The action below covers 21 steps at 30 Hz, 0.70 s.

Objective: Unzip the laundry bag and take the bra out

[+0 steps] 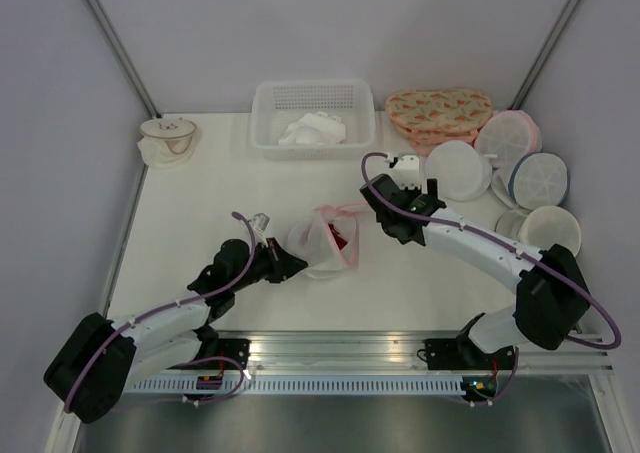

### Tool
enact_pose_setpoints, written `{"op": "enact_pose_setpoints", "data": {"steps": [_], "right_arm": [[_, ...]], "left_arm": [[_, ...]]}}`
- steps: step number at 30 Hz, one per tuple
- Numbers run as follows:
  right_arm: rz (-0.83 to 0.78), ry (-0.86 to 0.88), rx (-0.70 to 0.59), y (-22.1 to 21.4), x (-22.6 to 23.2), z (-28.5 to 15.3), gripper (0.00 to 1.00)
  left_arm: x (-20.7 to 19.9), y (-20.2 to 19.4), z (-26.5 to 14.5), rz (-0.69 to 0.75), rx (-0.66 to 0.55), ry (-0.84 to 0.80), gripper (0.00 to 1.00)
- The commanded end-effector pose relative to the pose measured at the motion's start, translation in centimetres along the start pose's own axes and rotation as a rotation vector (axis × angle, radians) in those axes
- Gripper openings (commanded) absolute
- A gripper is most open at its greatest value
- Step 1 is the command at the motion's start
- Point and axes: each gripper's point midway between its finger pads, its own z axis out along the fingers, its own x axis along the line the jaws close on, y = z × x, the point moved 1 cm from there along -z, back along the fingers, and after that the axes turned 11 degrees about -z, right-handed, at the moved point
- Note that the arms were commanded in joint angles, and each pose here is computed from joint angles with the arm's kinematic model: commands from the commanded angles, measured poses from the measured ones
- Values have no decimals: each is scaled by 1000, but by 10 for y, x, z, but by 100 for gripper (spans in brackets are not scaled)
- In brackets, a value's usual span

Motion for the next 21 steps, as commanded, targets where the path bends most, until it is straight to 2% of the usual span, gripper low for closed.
{"op": "enact_pose_setpoints", "data": {"steps": [1, 7, 10, 12, 14, 15, 17, 18, 21], "right_arm": [[28, -20, -36, 30, -7, 17, 98], [36, 41, -23, 50, 20, 48, 98], [60, 93, -36, 56, 29, 47, 98], [118, 200, -81, 68, 36, 32, 98], [127, 295, -95, 61, 44, 22, 98], [129, 406, -101, 60, 57, 11, 98], [147, 509, -126, 59, 62, -5, 92], [149, 619, -126, 55, 74, -19, 87], [165, 717, -138, 54, 83, -35, 79]], "left_arm": [[-9, -5, 2, 60, 45, -62, 2], [-9, -23, 8, 93, 165, -100, 2], [-3, -29, 10, 91, 193, -100, 2], [3, -33, 10, 84, 201, -82, 2], [16, -34, 12, 75, 205, -24, 2], [18, -33, 15, 79, 205, -4, 2], [30, -36, 18, 68, 221, 48, 2], [35, -37, 20, 58, 223, 67, 2], [38, -35, 25, 48, 218, 88, 2]]}}
